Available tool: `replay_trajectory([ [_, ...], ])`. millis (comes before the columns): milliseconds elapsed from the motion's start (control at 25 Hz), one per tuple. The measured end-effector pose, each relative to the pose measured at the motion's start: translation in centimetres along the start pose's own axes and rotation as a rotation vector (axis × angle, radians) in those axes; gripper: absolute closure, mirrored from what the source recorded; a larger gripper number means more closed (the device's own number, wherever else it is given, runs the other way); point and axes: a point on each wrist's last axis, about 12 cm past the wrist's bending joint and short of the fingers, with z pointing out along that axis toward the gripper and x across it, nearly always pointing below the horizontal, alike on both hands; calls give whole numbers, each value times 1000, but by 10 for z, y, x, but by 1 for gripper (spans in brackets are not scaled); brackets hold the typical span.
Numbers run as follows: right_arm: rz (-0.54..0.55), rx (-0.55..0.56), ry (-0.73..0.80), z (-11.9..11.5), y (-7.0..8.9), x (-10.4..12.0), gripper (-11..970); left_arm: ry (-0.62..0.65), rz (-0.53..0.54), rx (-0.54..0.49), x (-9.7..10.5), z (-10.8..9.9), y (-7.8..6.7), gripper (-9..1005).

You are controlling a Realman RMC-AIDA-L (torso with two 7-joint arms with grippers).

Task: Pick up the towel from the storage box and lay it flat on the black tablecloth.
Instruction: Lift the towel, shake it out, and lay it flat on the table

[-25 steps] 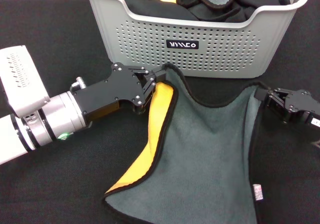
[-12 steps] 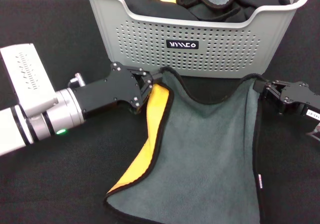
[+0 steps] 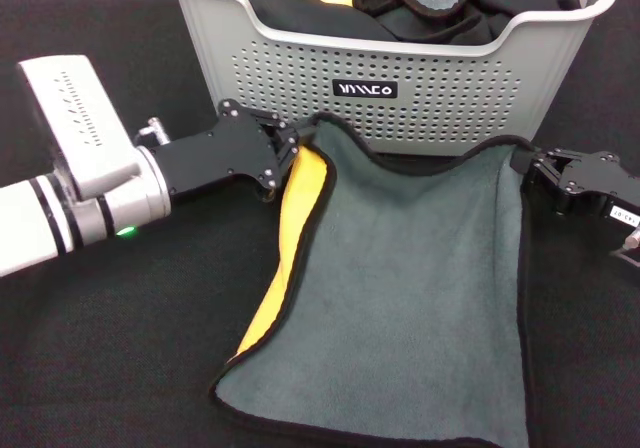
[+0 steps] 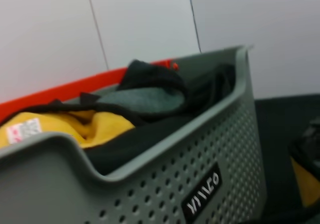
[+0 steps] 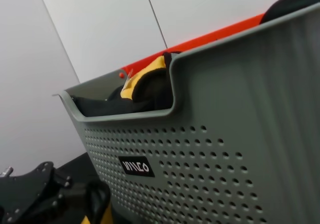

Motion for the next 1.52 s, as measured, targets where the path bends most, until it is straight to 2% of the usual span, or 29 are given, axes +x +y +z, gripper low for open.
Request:
replay_trajectory([
  [560,5,31,20,0,-3,3,943,76,128,13,-3,2,10,980],
  [960,9,30,20,2,-2,4,943,129,341,-20,-7,-14,14,979],
  [1280,10,31,20,2,-2,4,944,183,497,17,-1,-11,1,978],
  [1520,11,28,21,3,-1,4,926,183,585,19,-2,-8,-3,977],
])
